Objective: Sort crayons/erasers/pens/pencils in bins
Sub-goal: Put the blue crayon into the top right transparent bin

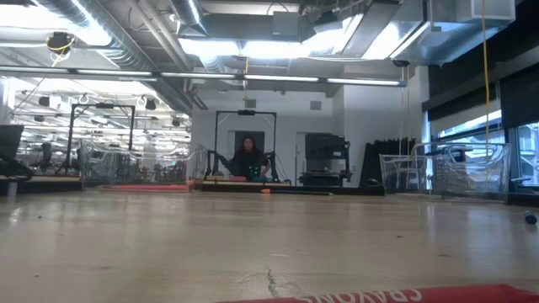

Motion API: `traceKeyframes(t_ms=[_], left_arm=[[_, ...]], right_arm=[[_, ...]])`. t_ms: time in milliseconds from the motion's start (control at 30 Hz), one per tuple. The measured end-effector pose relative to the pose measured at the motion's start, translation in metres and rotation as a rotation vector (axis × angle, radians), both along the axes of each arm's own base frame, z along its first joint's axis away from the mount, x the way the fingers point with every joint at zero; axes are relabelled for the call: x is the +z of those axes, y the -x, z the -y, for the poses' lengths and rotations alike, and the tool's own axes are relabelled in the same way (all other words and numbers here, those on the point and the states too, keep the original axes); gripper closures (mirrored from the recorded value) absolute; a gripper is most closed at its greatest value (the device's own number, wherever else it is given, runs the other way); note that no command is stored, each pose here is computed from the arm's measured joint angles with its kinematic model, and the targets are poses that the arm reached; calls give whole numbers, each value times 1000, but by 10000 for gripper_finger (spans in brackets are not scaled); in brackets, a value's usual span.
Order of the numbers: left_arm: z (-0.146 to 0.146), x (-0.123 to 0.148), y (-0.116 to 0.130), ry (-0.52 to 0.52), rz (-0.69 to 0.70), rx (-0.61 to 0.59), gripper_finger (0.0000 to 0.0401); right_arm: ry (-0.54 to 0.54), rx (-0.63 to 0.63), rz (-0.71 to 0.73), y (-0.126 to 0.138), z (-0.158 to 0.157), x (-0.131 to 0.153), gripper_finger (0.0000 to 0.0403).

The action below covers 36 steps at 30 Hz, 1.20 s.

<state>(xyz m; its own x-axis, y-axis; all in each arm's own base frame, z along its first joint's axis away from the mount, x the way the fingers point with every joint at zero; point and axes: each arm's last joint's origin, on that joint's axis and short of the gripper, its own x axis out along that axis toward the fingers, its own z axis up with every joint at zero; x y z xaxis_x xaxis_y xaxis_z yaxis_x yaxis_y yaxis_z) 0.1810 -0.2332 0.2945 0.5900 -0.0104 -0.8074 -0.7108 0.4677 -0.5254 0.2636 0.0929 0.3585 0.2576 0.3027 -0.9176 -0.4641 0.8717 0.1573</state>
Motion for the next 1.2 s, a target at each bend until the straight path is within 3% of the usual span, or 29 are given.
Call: traceKeyframes(t_ms=[133,233,400,567,733,1200], left_arm=[[-15,13,-22,-96,30,-83,299],[-26,21,-37,-160,51,-130,299],[-37,27,-53,-220,94,-189,299],[-42,28,-58,-237,99,-194,299],[-42,28,-58,-235,99,-192,299],[-42,28,-58,-232,100,-190,299]], right_arm=[[35,-39,-114,9,-15,-25,233],[122,-70,-171,16,-21,-45,233],[203,-38,-264,27,-26,-92,233],[238,-41,-272,34,-22,-139,233],[393,-42,-225,41,-9,-172,233],[309,37,-224,54,-2,-213,233]])
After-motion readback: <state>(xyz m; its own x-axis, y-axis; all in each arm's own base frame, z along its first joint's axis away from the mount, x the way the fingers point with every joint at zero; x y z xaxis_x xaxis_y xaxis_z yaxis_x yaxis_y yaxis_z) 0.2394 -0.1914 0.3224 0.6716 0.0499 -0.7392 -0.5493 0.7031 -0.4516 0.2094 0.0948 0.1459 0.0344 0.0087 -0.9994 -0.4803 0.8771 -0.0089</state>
